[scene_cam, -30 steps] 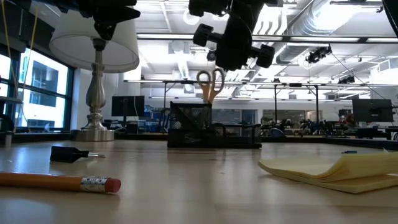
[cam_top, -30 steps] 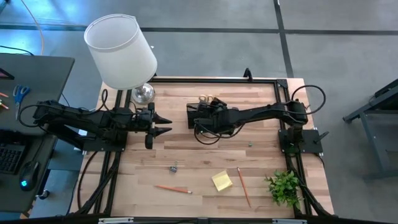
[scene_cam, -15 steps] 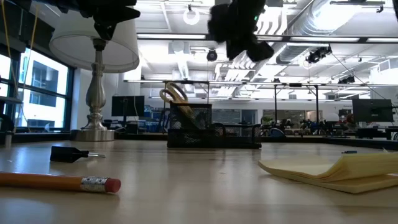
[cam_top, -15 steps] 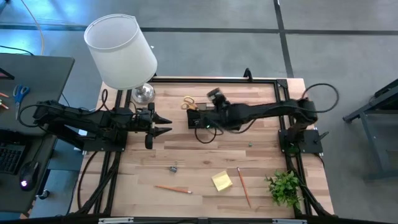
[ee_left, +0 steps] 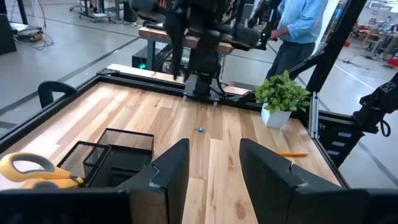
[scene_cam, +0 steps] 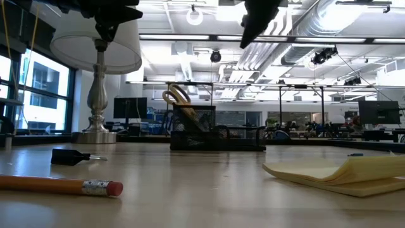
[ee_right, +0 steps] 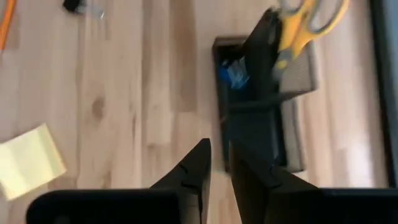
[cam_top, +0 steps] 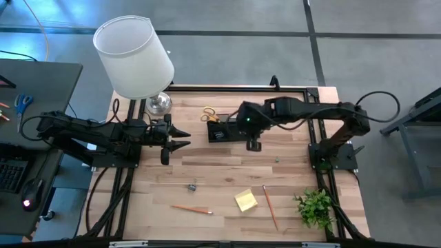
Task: Pick and place office supplies into organizer
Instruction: Put the left orange pencil into the black desk organizer
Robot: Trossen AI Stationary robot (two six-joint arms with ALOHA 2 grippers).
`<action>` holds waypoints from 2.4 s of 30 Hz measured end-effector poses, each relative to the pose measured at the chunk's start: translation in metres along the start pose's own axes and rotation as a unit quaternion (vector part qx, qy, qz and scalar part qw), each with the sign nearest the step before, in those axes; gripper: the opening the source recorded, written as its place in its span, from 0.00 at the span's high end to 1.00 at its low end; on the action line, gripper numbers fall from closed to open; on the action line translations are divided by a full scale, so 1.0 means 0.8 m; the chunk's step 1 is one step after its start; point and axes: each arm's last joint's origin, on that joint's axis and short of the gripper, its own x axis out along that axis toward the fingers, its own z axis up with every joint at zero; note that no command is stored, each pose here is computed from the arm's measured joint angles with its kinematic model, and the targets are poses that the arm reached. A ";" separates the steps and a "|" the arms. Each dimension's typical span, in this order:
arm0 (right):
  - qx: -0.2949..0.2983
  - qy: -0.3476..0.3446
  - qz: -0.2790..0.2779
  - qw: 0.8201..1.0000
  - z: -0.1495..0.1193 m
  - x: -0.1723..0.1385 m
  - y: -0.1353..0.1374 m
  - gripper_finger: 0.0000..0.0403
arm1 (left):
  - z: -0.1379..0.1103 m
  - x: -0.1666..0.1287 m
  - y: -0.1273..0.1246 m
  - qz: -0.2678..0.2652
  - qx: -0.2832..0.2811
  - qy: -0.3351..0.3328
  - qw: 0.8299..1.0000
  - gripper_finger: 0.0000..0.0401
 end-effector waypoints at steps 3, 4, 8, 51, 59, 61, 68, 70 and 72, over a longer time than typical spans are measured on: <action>-0.001 0.042 0.018 0.999 -0.009 0.012 0.010 0.89 | -0.001 0.000 0.000 0.001 0.001 0.005 1.000 0.67; -0.001 0.055 0.026 0.998 -0.014 0.018 0.014 0.90 | -0.002 0.000 0.000 0.001 0.001 0.009 1.000 0.67; 0.034 0.109 0.066 0.991 -0.049 0.042 0.032 0.94 | -0.005 0.000 0.000 -0.008 -0.004 0.024 1.000 0.67; 0.092 -0.306 0.091 0.943 -0.191 0.086 0.149 0.88 | -0.161 0.069 -0.227 -0.104 0.078 0.337 0.933 0.46; 0.108 -0.332 0.031 0.937 -0.188 0.084 0.144 0.88 | -0.163 0.067 -0.224 -0.094 0.083 0.349 0.929 0.58; 0.106 -0.335 0.034 0.936 -0.187 0.083 0.145 0.88 | -0.162 0.068 -0.225 -0.097 0.088 0.343 0.930 0.60; 0.094 -0.359 0.078 0.925 -0.180 0.080 0.149 0.88 | -0.156 0.073 -0.228 -0.089 0.081 0.304 0.945 0.64; 0.073 -0.366 0.100 0.922 -0.177 0.080 0.152 0.88 | -0.154 0.074 -0.229 -0.084 0.075 0.290 0.950 0.64; 0.047 -0.379 0.124 0.916 -0.174 0.079 0.156 0.88 | -0.155 0.077 -0.232 -0.085 0.062 0.279 0.955 0.64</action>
